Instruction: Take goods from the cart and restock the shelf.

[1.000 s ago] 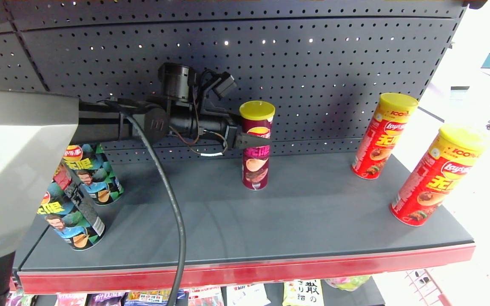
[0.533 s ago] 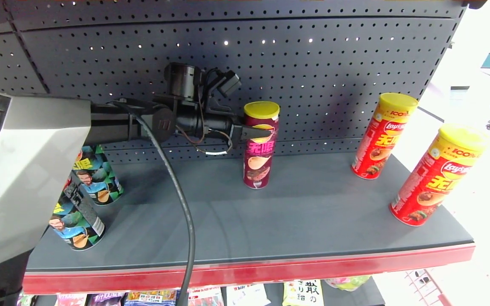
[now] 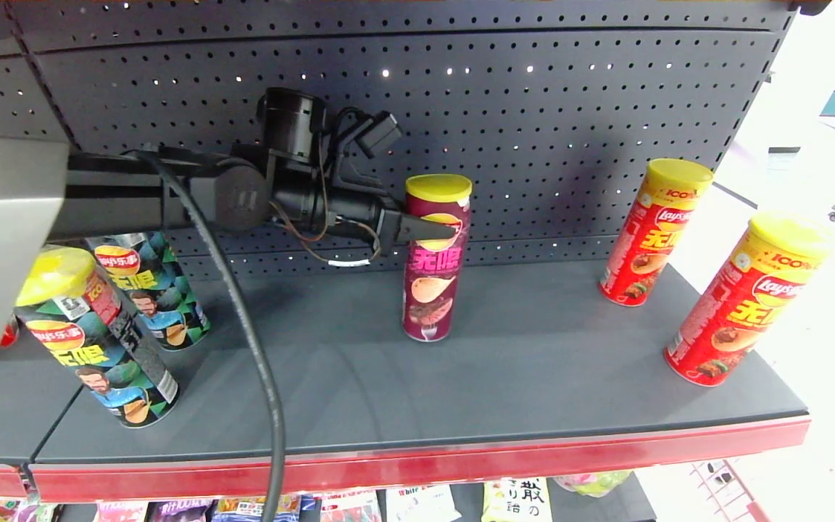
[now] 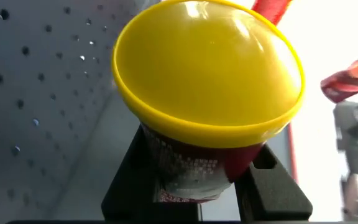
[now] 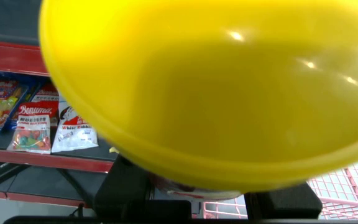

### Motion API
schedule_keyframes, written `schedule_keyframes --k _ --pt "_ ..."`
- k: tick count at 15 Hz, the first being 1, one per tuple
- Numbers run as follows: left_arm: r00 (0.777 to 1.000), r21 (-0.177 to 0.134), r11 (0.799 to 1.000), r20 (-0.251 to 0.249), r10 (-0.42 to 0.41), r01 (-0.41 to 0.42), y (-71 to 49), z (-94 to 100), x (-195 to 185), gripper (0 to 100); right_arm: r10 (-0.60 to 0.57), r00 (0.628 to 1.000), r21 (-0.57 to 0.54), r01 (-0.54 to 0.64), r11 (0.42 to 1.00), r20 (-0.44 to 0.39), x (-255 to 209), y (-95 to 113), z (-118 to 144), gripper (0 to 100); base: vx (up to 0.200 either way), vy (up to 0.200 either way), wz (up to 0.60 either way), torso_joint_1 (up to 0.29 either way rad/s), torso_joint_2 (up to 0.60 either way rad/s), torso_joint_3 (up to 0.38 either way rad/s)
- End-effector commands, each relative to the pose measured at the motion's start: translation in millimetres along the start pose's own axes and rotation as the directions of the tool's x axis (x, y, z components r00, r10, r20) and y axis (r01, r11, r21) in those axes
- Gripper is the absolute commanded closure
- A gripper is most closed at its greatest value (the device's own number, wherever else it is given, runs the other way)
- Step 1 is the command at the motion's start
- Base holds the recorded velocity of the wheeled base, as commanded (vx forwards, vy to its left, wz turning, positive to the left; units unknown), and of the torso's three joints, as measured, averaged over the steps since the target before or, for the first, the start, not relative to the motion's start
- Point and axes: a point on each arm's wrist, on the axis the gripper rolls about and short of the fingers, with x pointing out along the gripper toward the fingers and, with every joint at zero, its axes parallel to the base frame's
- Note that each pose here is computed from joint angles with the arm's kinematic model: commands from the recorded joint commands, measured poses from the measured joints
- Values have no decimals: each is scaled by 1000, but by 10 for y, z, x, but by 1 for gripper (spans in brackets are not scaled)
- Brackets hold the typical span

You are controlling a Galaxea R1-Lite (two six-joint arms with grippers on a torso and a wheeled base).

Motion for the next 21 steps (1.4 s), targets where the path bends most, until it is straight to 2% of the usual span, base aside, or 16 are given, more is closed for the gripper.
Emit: schedule_keyframes --k 1,2,3,4,5,6,9,13,15,18,21 --pt "1000 -5 1000 -3 -17 17 -441 113 -309 100 3 1000 0 -3 1000 -2 2 -1 2 100 0 0 0 0 0 0" --pt "1000 -16 1000 -17 -26 25 -572 65 -377 100 3 1000 0 -3 1000 -2 2 -1 2 100 0 0 0 0 0 0" --pt "999 -22 999 -25 -30 30 -655 32 -415 100 3 1000 0 -3 1000 -2 2 -1 2 100 0 0 0 0 0 0" --pt "999 -22 1000 -37 -20 20 -859 -91 -506 100 4 1000 -1 -4 1000 -3 3 -1 3 100 0 0 0 0 0 0" --pt "999 -19 1000 -37 -12 12 -902 -155 -528 100 6 1000 0 -6 1000 -5 5 0 -1 100 0 0 0 0 0 0" --pt "1000 0 1000 -23 9 -9 -955 -273 -557 100 6 1000 0 -6 1000 -5 5 0 -1 100 0 0 0 0 0 0" --pt "999 12 999 14 49 -49 -1006 -383 -546 100 6 1000 0 -6 1000 -6 6 0 -1 100 0 0 0 0 0 0" --pt "994 -21 998 95 61 -59 -1144 -427 -386 100 6 1000 0 -6 1000 -6 6 0 -1 100 0 0 0 0 0 0" --pt "993 -27 998 100 62 -59 -1169 -488 -328 100 6 1000 0 -6 1000 -6 6 0 -1 100 0 0 0 0 0 0" --pt "992 -14 998 108 61 -60 -1137 -527 -277 100 6 1000 0 -6 1000 -5 5 0 -1 100 0 0 0 0 0 0" --pt "993 -8 999 103 53 -52 -1155 -542 -265 100 6 1000 0 -6 1000 -6 6 0 -1 100 0 0 0 0 0 0"
